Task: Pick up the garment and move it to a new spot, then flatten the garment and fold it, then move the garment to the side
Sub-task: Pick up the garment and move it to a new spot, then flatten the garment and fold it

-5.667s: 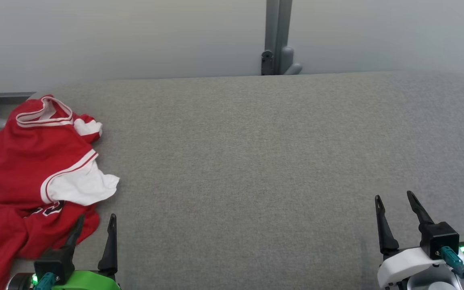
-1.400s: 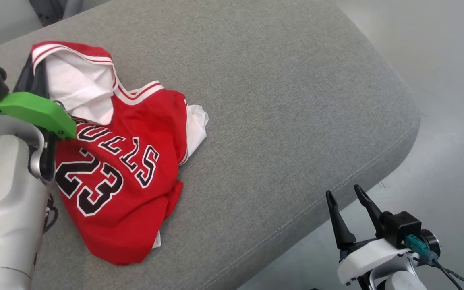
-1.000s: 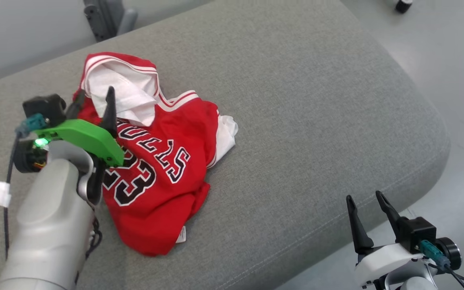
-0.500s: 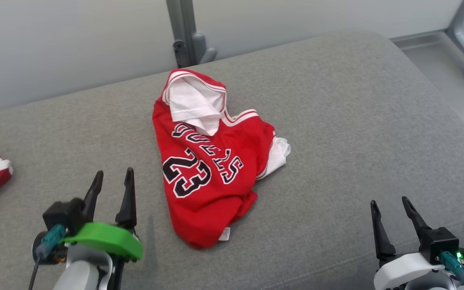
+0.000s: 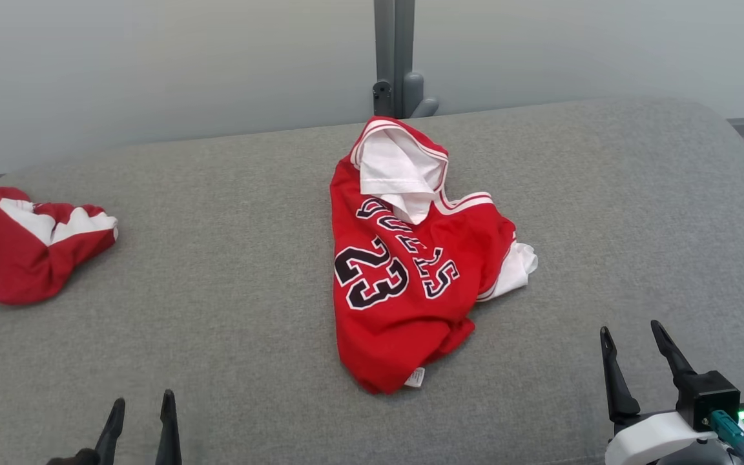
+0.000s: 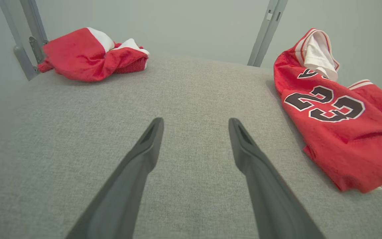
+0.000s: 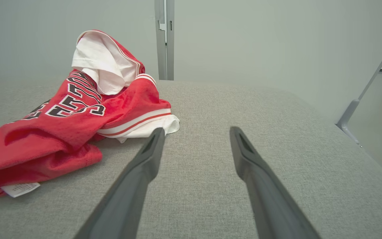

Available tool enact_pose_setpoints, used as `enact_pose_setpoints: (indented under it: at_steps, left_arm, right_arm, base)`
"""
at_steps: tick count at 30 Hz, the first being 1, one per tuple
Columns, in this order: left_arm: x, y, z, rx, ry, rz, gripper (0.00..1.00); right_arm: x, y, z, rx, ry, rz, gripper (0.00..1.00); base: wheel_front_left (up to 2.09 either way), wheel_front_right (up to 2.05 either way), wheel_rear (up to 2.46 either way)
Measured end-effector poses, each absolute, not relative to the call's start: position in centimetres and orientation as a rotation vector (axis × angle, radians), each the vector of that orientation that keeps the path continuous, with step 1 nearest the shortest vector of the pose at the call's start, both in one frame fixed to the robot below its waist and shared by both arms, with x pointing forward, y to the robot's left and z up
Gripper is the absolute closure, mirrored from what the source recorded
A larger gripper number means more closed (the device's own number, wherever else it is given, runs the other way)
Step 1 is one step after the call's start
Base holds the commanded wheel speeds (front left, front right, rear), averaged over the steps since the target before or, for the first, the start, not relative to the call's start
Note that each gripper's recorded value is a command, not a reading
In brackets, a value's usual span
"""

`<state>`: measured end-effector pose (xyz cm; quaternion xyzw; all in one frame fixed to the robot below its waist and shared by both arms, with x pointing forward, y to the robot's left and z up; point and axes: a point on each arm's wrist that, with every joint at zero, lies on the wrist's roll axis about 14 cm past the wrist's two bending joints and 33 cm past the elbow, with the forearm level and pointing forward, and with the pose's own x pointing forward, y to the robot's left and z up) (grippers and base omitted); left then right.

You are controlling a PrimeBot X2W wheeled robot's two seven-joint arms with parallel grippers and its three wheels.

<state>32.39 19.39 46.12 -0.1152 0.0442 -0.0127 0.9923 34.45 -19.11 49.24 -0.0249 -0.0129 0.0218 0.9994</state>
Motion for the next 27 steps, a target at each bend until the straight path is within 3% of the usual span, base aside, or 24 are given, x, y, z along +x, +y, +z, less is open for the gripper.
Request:
enact_pose_setpoints:
  at_steps: [10, 27]
  left_arm:
    - [29.1, 21.1, 44.5, -0.245, 0.118, 0.054, 0.0]
    - [29.1, 21.7, 44.3, -0.253, 0.11, 0.078, 0.0]
  right_arm:
    - [34.8, -17.2, 49.4, -0.058, -0.032, 0.105, 0.0]
    - [34.6, -16.9, 49.2, -0.06, -0.026, 0.113, 0.0]
  base:
    - [0.0, 0.0, 0.0]
    - [0.0, 0.0, 0.0]
